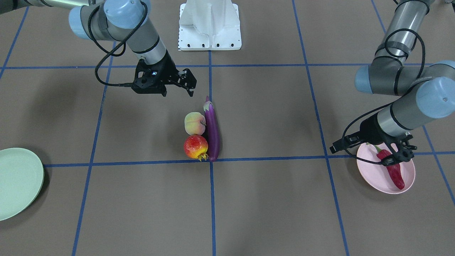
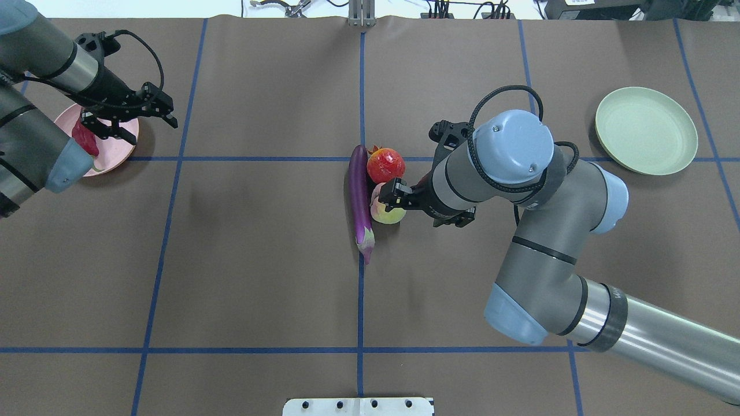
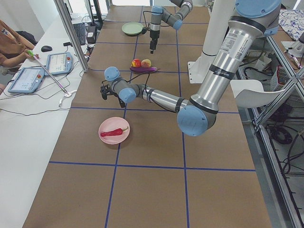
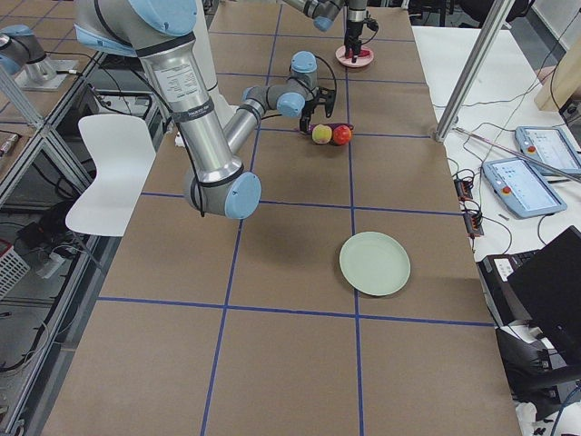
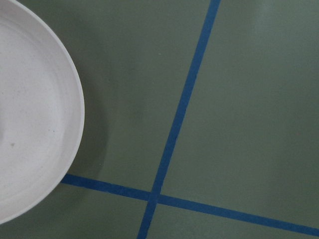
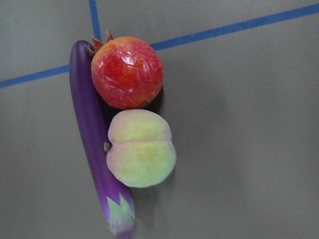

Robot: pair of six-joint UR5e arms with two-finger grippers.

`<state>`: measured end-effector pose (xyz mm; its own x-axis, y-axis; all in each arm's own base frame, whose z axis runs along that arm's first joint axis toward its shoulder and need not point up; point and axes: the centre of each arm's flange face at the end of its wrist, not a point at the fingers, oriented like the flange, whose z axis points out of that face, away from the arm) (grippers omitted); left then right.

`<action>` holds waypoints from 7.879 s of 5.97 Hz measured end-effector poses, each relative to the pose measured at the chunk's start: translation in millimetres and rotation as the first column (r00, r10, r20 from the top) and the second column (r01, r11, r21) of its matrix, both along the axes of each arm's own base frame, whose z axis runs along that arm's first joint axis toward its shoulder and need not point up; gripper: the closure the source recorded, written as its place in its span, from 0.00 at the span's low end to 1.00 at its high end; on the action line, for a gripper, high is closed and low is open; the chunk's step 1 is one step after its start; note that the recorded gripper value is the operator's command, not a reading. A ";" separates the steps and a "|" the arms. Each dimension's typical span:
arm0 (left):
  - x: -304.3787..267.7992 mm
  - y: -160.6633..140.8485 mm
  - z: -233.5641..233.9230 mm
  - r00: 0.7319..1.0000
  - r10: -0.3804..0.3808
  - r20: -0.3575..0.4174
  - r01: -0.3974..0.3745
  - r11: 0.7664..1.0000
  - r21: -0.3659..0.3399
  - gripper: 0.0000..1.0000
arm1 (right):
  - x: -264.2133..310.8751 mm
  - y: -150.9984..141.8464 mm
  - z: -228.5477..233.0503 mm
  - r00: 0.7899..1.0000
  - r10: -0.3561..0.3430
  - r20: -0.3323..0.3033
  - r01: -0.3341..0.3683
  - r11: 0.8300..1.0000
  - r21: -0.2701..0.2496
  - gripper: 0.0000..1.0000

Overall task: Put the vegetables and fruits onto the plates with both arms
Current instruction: 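Release the pepper with the left gripper while the right gripper grasps the peach, then grasp the purple eggplant with the left gripper while the right carries the peach, then lay the eggplant on the pink plate while the right gripper releases the peach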

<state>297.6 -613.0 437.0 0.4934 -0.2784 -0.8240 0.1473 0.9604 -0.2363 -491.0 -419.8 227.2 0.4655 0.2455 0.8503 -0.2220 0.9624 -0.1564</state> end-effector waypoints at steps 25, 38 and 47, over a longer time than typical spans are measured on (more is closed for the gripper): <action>373.6 112.7 -273.7 0.981 0.072 0.182 -0.123 0.949 0.289 1.00 | 192.2 -157.8 146.9 0.995 0.062 -0.083 -0.061 0.998 0.014 1.00; -17.3 -42.6 65.8 0.910 -0.123 0.397 0.234 0.941 -0.243 0.01 | 315.8 -218.2 293.2 0.971 -0.063 -0.232 0.091 0.990 0.112 0.00; -22.1 -37.4 36.0 0.931 -0.137 0.339 0.217 0.954 -0.209 0.00 | 26.0 -198.1 17.5 0.946 0.319 -0.048 -0.323 0.940 -0.110 0.00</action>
<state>275.5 -650.4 473.0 0.6419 -0.5543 -0.5298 0.4150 0.8322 -0.3677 -465.0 -617.8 244.7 0.3699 0.4816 0.7945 -0.5224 0.8150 -0.2507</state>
